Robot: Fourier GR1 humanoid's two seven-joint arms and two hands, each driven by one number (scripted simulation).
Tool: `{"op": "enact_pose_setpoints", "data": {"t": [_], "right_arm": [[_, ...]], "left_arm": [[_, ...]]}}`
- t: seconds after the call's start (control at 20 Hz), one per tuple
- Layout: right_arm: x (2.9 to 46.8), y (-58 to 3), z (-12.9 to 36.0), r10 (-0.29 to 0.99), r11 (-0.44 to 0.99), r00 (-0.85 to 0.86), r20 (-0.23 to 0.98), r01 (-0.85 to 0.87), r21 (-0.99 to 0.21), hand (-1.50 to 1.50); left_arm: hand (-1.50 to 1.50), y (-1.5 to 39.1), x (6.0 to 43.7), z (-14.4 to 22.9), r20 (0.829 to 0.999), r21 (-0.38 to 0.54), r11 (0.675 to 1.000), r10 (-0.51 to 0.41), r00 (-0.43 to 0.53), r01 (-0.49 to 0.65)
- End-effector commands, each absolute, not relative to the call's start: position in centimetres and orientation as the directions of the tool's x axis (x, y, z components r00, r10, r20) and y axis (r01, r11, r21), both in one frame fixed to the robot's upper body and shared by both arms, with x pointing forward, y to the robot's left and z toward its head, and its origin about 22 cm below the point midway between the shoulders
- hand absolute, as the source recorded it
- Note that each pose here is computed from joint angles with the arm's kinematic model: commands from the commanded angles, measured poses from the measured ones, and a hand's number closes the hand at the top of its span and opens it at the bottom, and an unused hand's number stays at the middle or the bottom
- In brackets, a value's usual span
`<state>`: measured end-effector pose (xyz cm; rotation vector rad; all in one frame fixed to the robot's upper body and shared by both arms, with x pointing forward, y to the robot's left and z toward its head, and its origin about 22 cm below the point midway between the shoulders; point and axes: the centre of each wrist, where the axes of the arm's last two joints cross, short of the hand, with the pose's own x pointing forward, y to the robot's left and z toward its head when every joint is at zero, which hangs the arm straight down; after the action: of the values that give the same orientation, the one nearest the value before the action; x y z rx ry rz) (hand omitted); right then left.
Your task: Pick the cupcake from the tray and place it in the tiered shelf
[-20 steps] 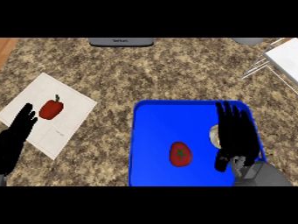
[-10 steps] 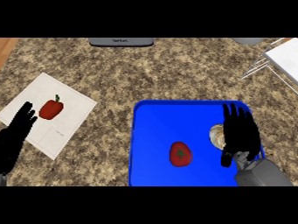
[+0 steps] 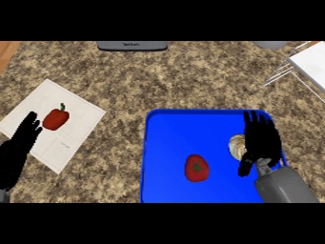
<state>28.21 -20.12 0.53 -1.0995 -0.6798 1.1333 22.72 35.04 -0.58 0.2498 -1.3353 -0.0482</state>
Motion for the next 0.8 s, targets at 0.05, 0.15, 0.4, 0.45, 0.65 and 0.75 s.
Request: {"op": "enact_pose_setpoints", "data": {"t": [0.05,0.15,0.4,0.45,0.65,0.75], "right_arm": [[28.8,-20.4,-1.1,0.934,0.063,0.348,-0.081,-0.384,-0.921,1.50],[27.9,-20.7,-0.9,0.949,0.079,0.311,-0.046,-0.380,-0.922,1.50],[27.7,-21.2,-2.9,0.962,0.003,0.256,-0.094,-0.357,-0.934,1.50],[27.6,-20.5,-1.1,0.960,-0.021,0.251,-0.124,-0.378,-0.926,1.50],[28.7,-20.3,-0.9,0.962,-0.053,0.241,-0.126,-0.290,-0.956,1.50],[27.9,-20.0,0.9,0.964,-0.071,0.233,-0.129,-0.243,-0.968,1.50]], "left_arm": [[0.00,34.5,23.1,0.5,0.957,0.198,0.974,-0.169,0.234,-0.109],[0.00,33.0,23.2,0.8,0.955,0.211,0.969,-0.177,0.236,-0.128],[0.00,34.9,23.0,-0.6,0.955,0.201,0.974,-0.170,0.242,-0.109],[0.00,34.3,21.8,-1.2,0.956,0.208,0.969,-0.173,0.236,-0.131],[0.00,35.1,22.6,-1.7,0.955,0.213,0.971,-0.185,0.230,-0.104],[0.00,35.5,22.1,-1.2,0.951,0.219,0.969,-0.186,0.247,-0.111]]}}
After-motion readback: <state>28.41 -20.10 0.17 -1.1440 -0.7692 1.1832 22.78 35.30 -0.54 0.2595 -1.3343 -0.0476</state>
